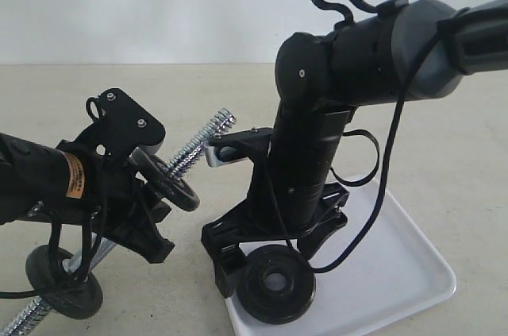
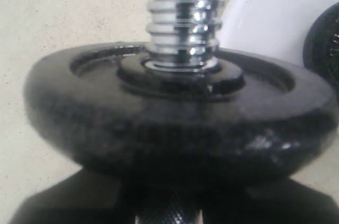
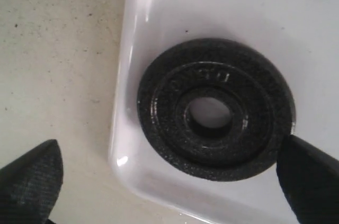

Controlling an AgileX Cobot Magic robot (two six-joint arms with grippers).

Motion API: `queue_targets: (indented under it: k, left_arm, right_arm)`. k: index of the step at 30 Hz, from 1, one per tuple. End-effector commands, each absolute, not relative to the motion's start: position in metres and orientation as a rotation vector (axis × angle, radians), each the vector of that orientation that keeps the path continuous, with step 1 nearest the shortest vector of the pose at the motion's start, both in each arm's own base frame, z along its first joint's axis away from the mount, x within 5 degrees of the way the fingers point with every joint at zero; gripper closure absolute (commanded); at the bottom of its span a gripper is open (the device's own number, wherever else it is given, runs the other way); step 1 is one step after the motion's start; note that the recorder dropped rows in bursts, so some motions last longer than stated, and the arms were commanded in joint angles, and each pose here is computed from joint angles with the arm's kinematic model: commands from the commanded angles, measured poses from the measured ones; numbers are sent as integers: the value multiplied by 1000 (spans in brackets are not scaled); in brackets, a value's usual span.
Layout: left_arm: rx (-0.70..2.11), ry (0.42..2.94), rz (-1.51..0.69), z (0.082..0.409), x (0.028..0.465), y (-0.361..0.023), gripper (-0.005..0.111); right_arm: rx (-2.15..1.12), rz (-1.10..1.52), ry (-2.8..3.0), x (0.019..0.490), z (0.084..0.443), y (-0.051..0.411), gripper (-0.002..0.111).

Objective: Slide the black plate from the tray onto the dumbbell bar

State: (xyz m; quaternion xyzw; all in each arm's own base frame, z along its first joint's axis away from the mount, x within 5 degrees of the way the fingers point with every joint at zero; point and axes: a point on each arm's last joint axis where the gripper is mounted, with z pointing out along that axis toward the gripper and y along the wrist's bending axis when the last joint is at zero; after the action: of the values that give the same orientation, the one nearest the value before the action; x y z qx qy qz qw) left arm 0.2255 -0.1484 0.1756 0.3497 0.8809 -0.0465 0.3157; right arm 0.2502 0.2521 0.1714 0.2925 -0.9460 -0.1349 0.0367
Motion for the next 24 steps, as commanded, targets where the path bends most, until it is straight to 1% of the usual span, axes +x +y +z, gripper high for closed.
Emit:
queue_targets:
  k: [1, 9, 12, 24]
  left_arm:
    - [769, 2152, -270, 206, 233, -160, 102]
    - [769, 2154, -269, 206, 233, -160, 102]
    - [770, 2161, -265, 206, 233, -159, 102]
    - [772, 2167, -262, 205, 232, -159, 102]
  right_arm:
    - [960, -469, -2865, 246, 177, 256, 3]
    - [1104, -451, -2816, 228, 176, 272, 3]
    - [1143, -424, -2833, 228, 176, 274, 3]
    - [1141, -348, -2821, 228, 175, 269, 3]
